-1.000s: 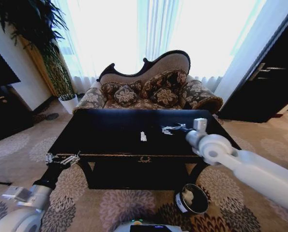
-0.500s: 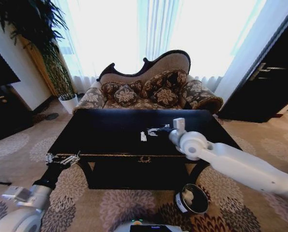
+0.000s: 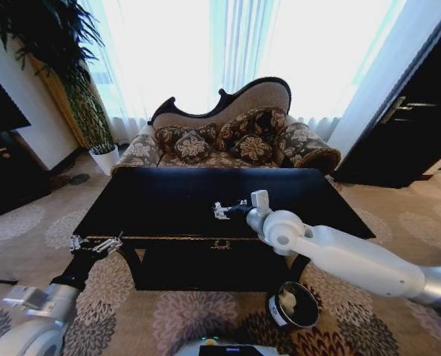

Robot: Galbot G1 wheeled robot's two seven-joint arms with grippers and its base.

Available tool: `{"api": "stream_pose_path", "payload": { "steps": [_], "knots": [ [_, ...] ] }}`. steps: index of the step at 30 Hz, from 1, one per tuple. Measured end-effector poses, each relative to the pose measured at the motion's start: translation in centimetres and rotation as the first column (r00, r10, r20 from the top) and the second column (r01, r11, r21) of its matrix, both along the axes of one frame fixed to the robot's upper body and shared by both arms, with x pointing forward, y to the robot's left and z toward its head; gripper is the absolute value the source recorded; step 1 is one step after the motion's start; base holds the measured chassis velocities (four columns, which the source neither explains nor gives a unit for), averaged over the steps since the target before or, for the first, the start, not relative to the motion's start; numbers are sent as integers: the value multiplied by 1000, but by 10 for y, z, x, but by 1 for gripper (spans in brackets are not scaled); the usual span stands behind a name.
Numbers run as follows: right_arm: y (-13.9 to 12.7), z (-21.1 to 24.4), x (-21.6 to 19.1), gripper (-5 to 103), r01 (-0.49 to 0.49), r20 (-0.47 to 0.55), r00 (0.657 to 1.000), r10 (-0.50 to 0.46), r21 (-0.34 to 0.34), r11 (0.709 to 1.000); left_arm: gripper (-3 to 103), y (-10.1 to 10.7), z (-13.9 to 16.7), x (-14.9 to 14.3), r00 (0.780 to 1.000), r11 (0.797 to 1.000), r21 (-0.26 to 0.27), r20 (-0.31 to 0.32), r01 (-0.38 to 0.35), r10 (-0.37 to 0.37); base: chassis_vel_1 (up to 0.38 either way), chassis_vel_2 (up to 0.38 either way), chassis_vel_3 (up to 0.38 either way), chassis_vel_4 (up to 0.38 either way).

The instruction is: Move to the front of the table and place the trash on the table into the trash bin.

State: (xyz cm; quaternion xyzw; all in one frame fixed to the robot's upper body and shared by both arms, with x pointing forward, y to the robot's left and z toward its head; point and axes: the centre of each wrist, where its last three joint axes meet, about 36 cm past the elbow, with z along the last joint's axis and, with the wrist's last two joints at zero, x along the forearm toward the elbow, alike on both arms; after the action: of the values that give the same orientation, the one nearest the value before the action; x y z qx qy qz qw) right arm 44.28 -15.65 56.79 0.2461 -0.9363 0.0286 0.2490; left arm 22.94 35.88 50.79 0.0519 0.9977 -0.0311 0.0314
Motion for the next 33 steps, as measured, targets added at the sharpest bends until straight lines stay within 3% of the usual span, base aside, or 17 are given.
{"api": "stream_pose_path", "payload": {
  "steps": [12,15,16,19,23,28,29,31,33],
  "knots": [
    [19,-21,11,103,-17,-12,1000,17,-6,1000,100,0,0,0,1000,1000,0,0,0,0,0,0,0,0],
    [19,-22,11,89,-18,-7,1000,17,-6,1000,100,0,0,0,1000,1000,0,0,0,0,0,0,0,0],
    [19,-22,11,89,-18,-7,1000,17,-6,1000,100,0,0,0,1000,1000,0,0,0,0,0,0,0,0],
    [18,-21,11,73,-18,-4,1000,18,1,1000,100,0,0,0,1000,1000,0,0,0,0,0,0,0,0],
    [17,-21,10,67,-20,-4,1000,20,6,1000,100,0,0,0,1000,1000,0,0,0,0,0,0,0,0],
    [10,-21,0,40,-27,-9,1000,27,31,999,100,0,0,0,1000,1000,0,0,0,0,0,0,0,0],
    [10,-21,0,40,-27,-9,1000,27,31,999,100,0,0,0,1000,1000,0,0,0,0,0,0,0,0],
    [4,-22,-7,29,-25,-18,1000,26,37,999,100,0,0,0,1000,1000,0,0,0,0,0,0,0,0],
    [3,-23,-8,29,-24,-19,1000,25,38,999,100,0,0,0,1000,1000,0,0,0,0,0,0,0,0]
  ]
}}
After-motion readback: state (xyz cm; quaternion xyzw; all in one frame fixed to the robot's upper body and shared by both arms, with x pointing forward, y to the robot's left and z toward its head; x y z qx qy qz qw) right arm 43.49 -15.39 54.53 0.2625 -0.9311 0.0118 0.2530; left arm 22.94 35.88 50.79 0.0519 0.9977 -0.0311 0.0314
